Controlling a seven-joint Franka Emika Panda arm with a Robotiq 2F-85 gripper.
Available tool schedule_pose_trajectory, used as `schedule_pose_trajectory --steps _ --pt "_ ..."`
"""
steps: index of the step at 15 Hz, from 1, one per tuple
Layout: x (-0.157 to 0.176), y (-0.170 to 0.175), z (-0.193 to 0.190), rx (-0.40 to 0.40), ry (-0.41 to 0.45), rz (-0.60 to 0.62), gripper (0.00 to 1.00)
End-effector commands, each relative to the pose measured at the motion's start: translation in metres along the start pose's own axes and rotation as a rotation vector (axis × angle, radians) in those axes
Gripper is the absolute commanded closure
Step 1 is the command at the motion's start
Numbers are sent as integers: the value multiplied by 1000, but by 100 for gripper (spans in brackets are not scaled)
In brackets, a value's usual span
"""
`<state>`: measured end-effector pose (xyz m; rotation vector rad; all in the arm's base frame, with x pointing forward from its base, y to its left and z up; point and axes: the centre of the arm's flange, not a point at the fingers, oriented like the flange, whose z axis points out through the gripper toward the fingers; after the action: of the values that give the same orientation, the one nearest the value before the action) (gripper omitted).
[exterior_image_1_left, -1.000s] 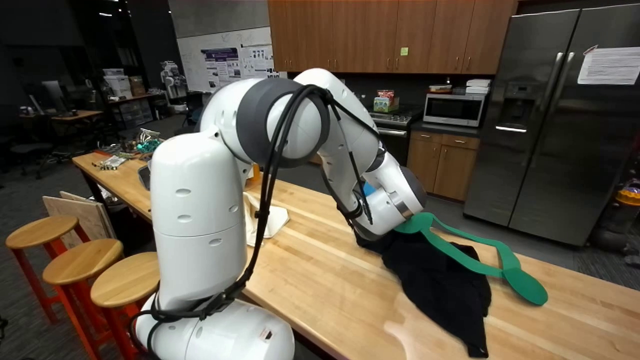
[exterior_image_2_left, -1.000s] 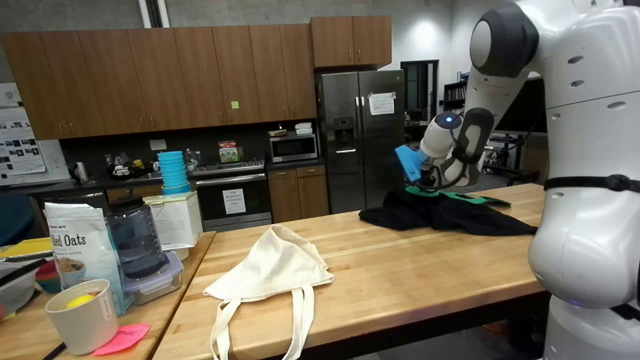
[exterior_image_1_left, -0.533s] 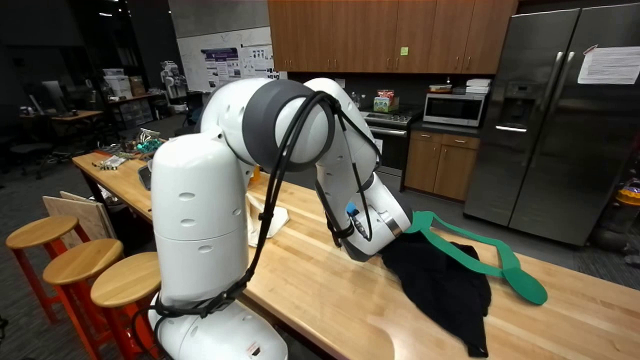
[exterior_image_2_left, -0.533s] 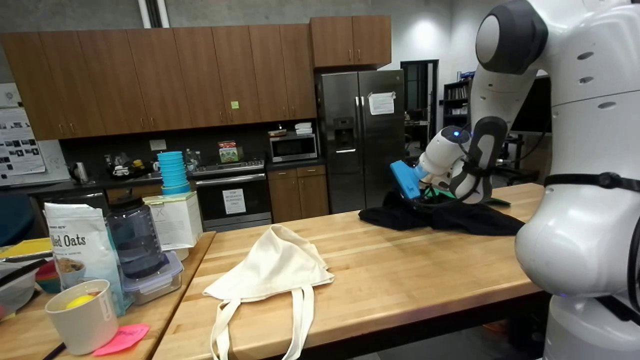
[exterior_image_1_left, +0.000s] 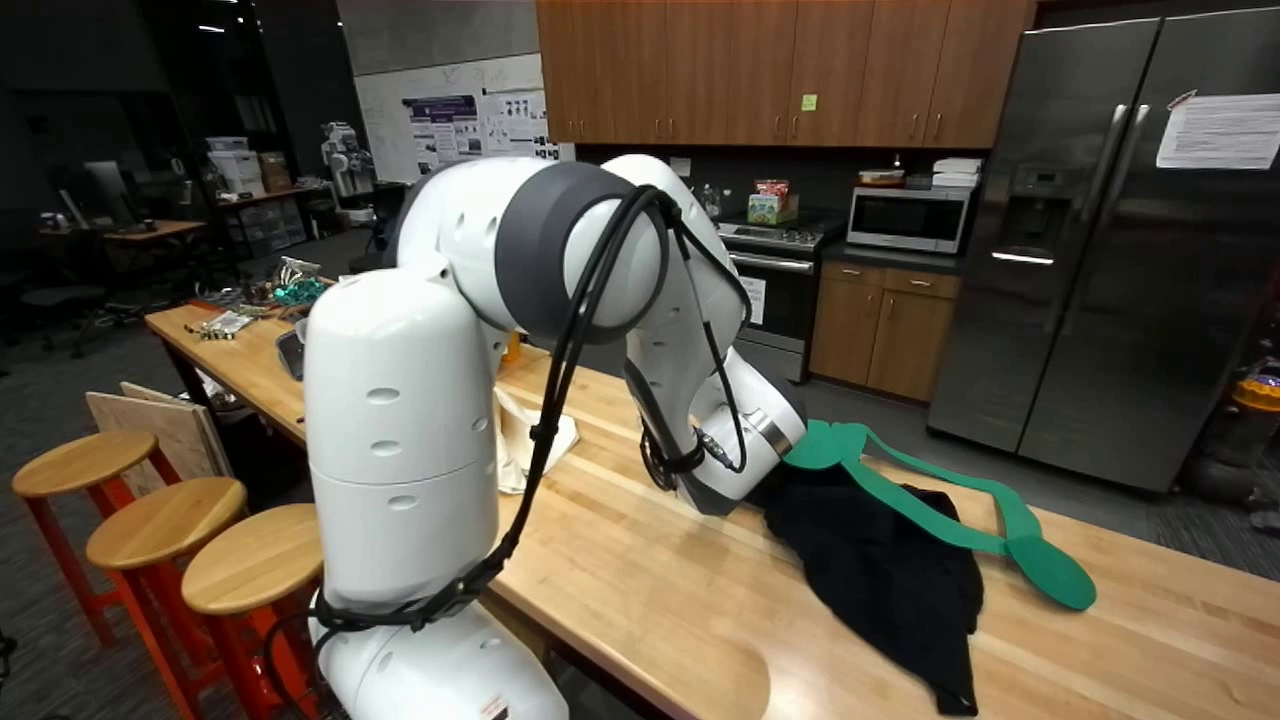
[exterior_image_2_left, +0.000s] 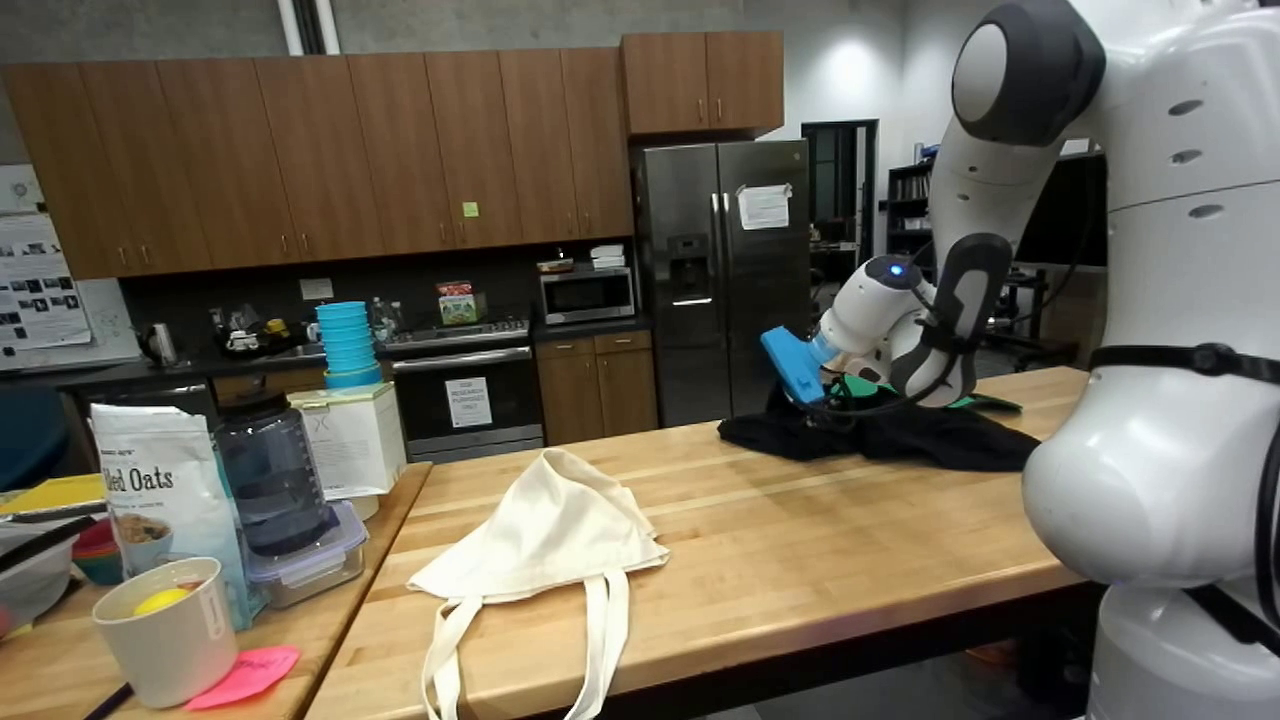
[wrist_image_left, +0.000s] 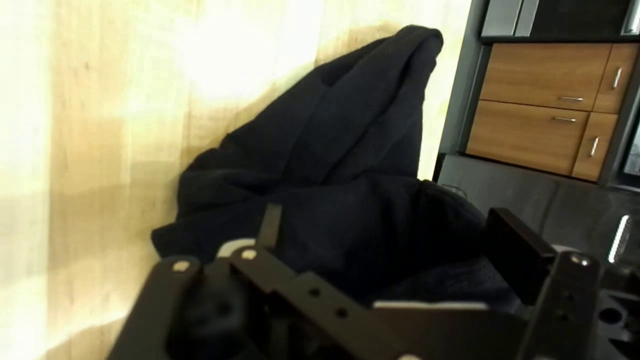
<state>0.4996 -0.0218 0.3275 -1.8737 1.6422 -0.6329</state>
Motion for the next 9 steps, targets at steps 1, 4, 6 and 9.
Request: schedule_pose_trajectory --steps 1,4,6,9 --pt "27 -63 -18 3 55 73 0" --pt "42 -82 -15 53 153 173 0" --pt "47 -100 -12 58 182 195 0" --pt "44 -117 -7 42 204 195 0"
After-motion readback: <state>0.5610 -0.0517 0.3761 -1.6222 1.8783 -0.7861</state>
